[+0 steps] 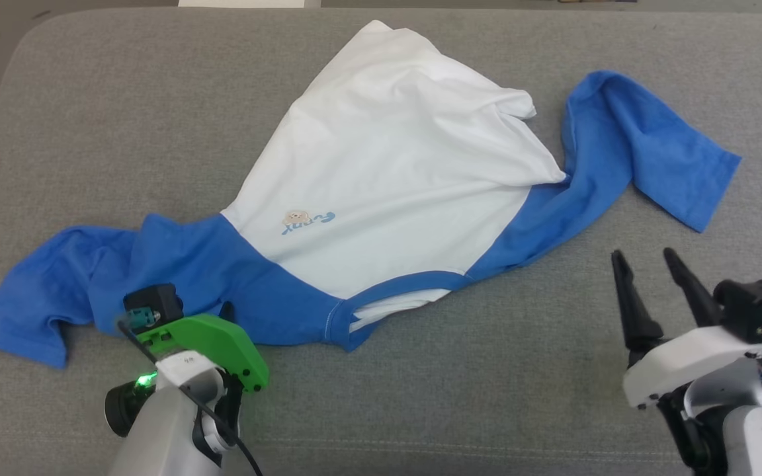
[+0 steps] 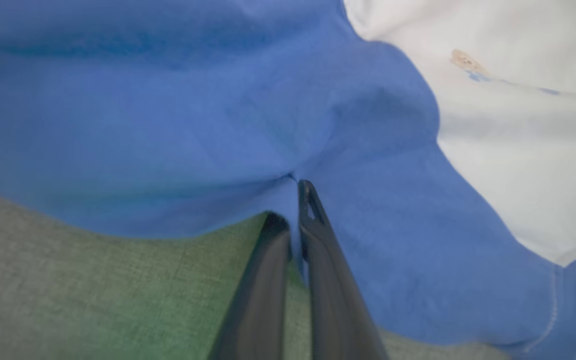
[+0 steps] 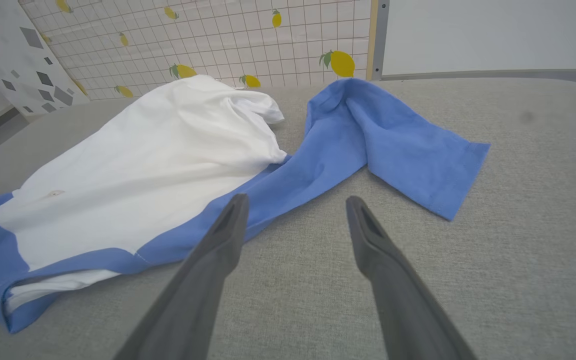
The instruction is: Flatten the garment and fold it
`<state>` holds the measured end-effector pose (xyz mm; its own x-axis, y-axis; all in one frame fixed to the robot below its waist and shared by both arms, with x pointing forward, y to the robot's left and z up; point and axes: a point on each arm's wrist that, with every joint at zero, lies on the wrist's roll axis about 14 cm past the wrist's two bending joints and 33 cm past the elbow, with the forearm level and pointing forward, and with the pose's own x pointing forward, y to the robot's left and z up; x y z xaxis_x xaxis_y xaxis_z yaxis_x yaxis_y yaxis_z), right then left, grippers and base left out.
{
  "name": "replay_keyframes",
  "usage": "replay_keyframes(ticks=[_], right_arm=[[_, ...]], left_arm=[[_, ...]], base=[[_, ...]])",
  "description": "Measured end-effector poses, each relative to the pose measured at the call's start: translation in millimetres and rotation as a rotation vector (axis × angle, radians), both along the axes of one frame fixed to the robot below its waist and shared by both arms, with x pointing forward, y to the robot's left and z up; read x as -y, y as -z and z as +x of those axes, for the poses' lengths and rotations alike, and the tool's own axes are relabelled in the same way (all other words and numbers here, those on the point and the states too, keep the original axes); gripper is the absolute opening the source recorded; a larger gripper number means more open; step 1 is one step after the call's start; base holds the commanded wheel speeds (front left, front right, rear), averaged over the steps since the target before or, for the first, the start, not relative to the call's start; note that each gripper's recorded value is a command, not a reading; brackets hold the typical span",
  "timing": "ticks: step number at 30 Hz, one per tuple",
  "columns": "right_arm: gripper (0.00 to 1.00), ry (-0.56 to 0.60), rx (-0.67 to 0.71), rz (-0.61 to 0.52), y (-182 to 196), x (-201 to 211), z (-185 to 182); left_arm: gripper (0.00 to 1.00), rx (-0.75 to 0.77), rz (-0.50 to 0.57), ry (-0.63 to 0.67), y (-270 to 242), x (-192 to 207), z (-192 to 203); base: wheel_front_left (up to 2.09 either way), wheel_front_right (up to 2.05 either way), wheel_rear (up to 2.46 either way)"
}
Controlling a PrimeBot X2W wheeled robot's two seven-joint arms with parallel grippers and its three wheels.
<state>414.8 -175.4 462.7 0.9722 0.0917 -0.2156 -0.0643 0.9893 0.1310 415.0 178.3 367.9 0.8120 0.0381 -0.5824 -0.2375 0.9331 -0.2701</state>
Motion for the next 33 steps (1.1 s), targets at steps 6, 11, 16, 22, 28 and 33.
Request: replay_keyframes(ticks=[6, 11, 16, 22, 28, 33], right_arm=[[1.00, 0.022, -0.035, -0.028, 4, 9, 19], [1.00, -0.016, -0.150, -0.012, 23, -5, 40], [1.00, -0.065, -0.316, 0.003, 55, -23, 51], [1.00, -0.148, -0.479, -0.033, 86, -48, 56], [0.14, -0.204, -0.573, -0.087, 96, -59, 57], [0.00, -0.212, -0.544, -0.078, 87, -63, 52]], left_arm=[[0.00, 0.075, 0.032, -0.078, -11, -20, -8], [0.00, 0.123, 0.055, -0.125, -21, -36, -11], [0.00, 0.124, 0.060, -0.132, -21, -40, -13], [0.00, 0.112, 0.059, -0.133, -15, -41, -14], [0.00, 0.107, 0.056, -0.128, -12, -41, -15], [0.00, 0.137, 0.053, -0.116, -18, -37, -13]], base=[[0.00, 0.00, 0.00], [0.00, 0.00, 0.00], [0.00, 0.00, 0.00], [0.00, 0.00, 0.00], [0.00, 0.00, 0.00], [0.00, 0.00, 0.00]])
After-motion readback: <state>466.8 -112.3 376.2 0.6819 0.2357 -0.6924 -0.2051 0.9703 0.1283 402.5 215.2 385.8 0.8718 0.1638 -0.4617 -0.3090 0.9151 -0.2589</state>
